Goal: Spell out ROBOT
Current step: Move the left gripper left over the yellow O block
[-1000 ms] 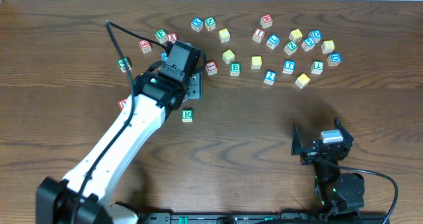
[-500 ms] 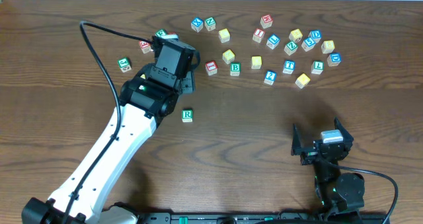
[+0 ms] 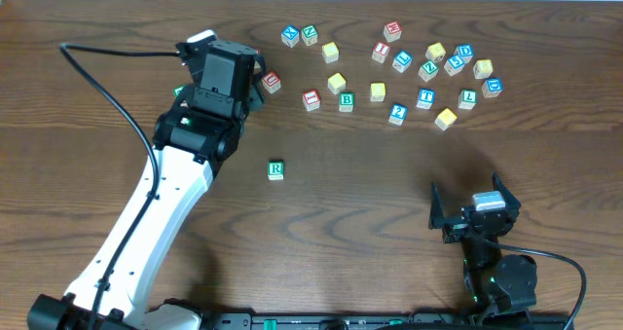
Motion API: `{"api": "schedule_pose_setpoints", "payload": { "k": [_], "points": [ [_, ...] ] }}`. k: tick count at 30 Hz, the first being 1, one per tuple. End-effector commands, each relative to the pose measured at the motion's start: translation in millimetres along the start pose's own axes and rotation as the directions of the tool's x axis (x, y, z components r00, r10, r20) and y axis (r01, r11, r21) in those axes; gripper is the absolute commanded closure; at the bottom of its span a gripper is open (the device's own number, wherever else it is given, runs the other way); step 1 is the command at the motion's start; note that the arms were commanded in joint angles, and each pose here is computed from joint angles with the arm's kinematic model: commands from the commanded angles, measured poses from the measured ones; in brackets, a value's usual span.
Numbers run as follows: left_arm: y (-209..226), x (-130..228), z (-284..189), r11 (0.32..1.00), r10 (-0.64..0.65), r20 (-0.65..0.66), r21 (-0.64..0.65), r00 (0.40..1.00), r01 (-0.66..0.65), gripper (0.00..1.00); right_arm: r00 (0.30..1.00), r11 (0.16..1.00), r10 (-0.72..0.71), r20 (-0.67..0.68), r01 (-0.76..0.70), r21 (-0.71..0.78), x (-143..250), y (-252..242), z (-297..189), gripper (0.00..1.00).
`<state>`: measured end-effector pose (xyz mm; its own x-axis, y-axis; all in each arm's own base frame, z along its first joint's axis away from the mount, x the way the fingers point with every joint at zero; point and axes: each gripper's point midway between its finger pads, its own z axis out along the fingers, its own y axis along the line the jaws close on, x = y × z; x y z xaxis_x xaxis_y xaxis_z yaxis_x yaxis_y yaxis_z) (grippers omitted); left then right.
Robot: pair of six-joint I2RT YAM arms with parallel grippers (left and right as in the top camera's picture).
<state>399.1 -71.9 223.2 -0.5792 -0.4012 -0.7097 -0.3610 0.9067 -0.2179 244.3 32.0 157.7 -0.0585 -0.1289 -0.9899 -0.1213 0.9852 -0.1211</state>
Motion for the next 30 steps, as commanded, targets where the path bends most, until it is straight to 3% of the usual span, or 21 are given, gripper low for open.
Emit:
{"api": "schedule_pose_setpoints", "payload": {
  "k": [1,9,20,30],
  "points": [
    [2.3,-18.2,-2.3,0.988,-0.153,0.042,-0.006,0.987,0.154,0.33,1.000,1.000,-0.010,0.001,0.010,0.006,0.6,-1.8,-0.1,0.01],
    [17.0,3.7,29.0,0.956,-0.268,0.003,-0.120,0.963,0.267,0.33,1.000,1.000,-0.010,0.000,0.010,0.006,0.8,-1.8,-0.1,0.01],
    [50.7,21.4,33.4,0.909,-0.301,0.023,-0.295,0.953,0.294,0.34,1.000,1.000,-0.010,0.000,0.010,0.006,0.8,-1.8,-0.1,0.01],
    [70.1,29.8,47.3,0.870,-0.341,0.020,-0.371,0.940,0.324,0.35,1.000,1.000,-0.010,0.001,0.010,0.006,0.6,-1.8,-0.1,0.01]
  ]
}}
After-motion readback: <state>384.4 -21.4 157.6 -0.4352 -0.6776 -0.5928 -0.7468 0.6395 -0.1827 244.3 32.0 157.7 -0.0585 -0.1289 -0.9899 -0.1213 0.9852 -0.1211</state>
